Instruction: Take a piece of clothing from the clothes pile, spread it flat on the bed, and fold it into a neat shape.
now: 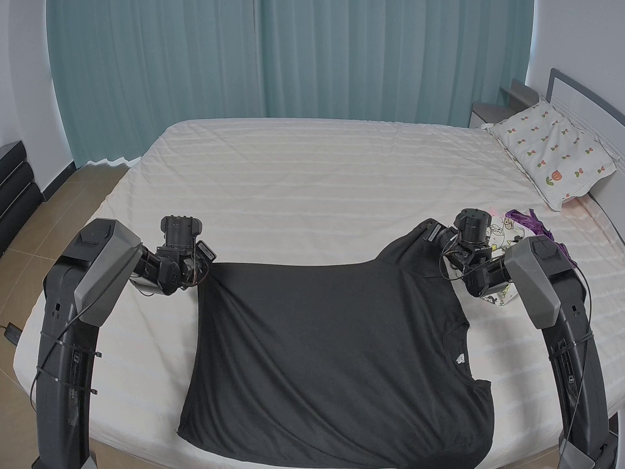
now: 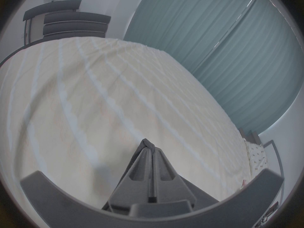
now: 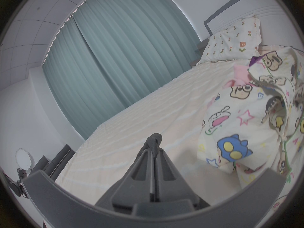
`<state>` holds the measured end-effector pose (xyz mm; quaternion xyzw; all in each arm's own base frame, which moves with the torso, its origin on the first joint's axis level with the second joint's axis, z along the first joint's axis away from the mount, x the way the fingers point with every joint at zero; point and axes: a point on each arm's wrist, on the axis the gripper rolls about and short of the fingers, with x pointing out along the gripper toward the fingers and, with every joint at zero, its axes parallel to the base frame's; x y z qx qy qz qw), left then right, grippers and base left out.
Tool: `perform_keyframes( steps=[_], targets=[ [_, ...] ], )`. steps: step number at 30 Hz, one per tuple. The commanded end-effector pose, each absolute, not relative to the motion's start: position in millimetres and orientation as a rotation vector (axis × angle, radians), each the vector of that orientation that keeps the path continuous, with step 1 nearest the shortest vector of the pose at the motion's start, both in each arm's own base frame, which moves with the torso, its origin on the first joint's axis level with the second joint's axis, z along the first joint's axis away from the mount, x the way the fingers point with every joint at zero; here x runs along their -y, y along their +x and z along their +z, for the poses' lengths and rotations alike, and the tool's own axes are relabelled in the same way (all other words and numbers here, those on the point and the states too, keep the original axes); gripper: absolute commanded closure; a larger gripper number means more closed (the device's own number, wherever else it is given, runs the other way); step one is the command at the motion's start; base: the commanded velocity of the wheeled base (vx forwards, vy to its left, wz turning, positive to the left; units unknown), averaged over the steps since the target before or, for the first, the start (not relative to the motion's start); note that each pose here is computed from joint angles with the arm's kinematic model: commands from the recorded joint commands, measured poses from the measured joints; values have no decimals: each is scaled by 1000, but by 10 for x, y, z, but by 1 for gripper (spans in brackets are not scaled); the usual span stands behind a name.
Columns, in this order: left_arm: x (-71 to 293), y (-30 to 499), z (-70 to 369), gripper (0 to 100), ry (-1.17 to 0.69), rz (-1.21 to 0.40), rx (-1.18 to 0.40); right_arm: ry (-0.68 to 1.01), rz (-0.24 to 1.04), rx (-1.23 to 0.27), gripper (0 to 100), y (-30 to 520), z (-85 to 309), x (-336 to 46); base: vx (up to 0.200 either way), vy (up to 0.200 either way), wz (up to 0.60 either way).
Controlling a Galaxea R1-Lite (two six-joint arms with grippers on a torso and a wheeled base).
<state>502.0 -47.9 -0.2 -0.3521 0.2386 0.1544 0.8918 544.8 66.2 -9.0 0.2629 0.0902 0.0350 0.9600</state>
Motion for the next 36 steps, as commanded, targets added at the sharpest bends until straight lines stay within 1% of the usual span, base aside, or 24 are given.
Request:
perform_keyframes(
  steps=[1,11,16,17,23,29,31,36],
  targets=[
    [416,5077,22,100,-732,329,-478,536,74,-143,100,5484,31,-641,0,0,0],
    [530,5115,-255,100,-705,326,-528,530,56,-186,100,5489,-223,-656,0,0,0],
    [538,5115,-267,100,-704,325,-530,517,51,-214,100,5474,-342,-663,0,0,0],
    [538,5115,-283,0,-703,326,-533,516,48,-225,0,5470,-387,-662,0,0,0],
    [554,5113,-341,0,-700,328,-542,513,42,-246,0,5459,-487,-677,0,0,0],
    [502,5110,-294,0,-702,349,-527,516,8,-224,0,5467,-373,-547,0,0,0],
    [470,5100,-219,0,-707,353,-518,516,0,-223,0,5438,-301,-510,0,0,0],
    [358,4863,100,0,-719,364,-528,526,6,-301,0,5092,-104,-484,0,0,0]
  ],
)
